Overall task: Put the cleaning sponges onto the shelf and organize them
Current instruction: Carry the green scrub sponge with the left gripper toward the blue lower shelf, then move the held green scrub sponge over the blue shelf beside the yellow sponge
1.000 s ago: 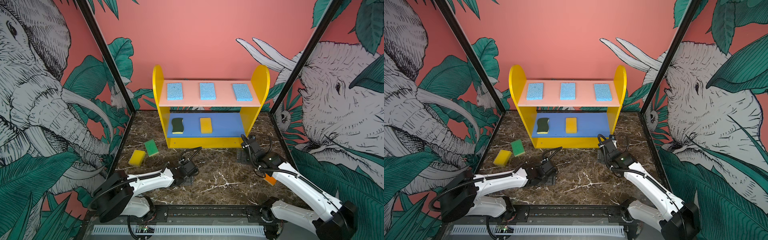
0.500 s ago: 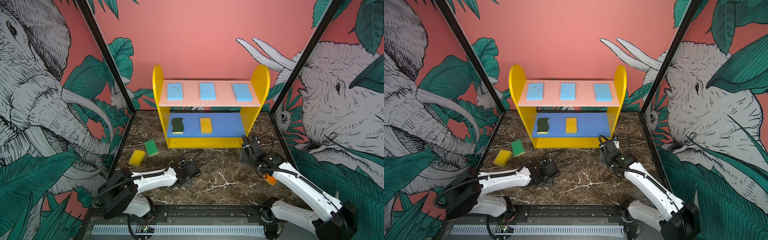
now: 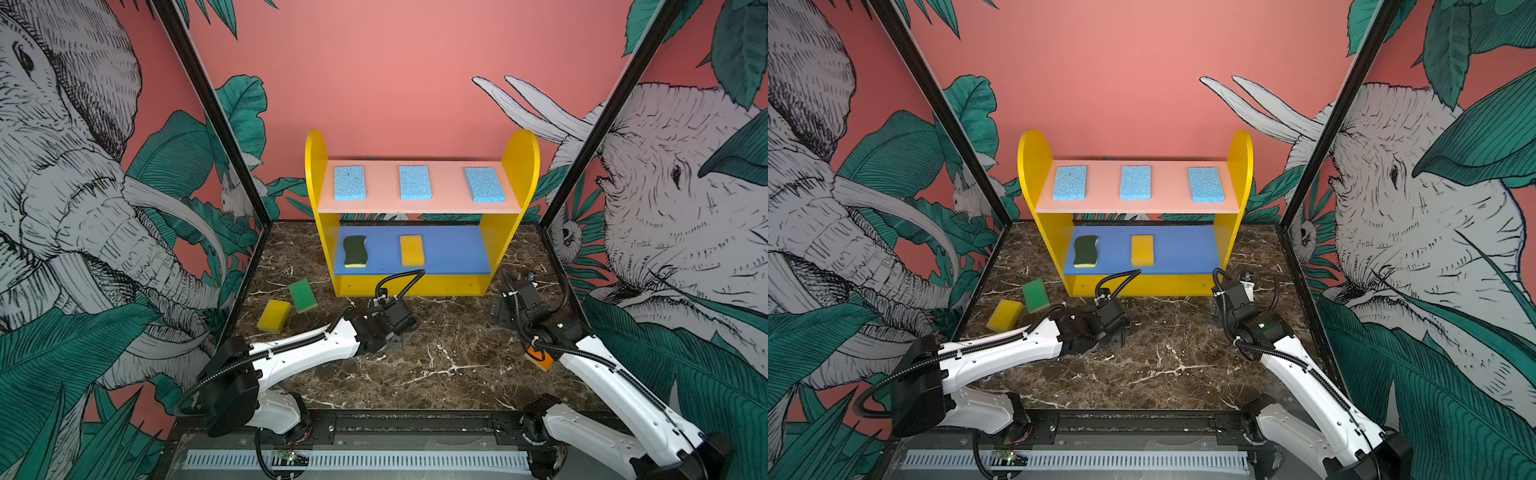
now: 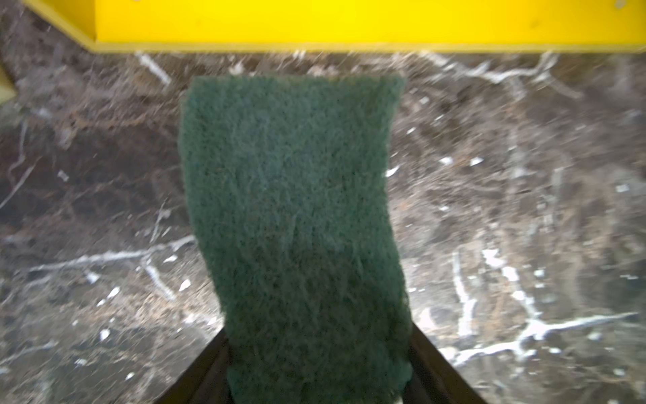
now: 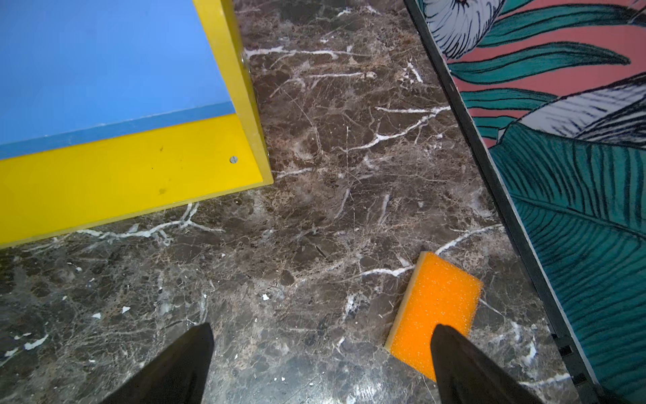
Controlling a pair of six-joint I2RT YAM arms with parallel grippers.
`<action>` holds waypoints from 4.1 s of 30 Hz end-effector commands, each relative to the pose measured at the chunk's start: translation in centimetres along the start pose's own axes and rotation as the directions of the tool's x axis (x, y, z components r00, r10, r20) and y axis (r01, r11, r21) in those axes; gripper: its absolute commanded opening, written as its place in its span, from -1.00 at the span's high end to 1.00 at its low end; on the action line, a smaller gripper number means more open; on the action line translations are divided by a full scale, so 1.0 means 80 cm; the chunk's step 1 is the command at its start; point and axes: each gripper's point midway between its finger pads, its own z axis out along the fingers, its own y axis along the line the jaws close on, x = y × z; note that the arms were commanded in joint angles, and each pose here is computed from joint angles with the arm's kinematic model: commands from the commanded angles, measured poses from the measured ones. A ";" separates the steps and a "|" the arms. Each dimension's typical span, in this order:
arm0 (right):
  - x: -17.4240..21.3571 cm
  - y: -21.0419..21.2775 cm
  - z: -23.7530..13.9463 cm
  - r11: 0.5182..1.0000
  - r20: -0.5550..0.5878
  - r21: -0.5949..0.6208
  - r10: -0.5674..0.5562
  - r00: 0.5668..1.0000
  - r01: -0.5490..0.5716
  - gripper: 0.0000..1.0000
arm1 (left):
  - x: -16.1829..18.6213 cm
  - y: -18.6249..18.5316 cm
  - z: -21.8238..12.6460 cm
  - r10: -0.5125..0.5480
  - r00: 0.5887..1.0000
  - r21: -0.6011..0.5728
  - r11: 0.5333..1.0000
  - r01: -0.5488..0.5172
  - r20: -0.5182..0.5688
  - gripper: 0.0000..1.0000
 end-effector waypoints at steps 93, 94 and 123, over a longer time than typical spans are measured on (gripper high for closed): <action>-0.018 0.000 -0.018 0.993 0.051 -0.117 0.005 0.999 0.001 -0.99 | -0.251 -0.294 0.032 -0.009 0.821 0.152 0.984 -0.094 0.570 -0.31; -0.018 0.001 -0.018 0.993 0.051 -0.119 0.005 0.999 0.002 -0.99 | -0.251 -0.293 0.035 -0.012 0.823 0.151 0.984 -0.090 0.567 -0.32; -0.025 0.000 -0.019 0.993 0.059 -0.115 0.000 0.998 0.007 -0.99 | -0.248 -0.290 0.084 -0.041 0.848 0.146 0.988 -0.044 0.528 -0.33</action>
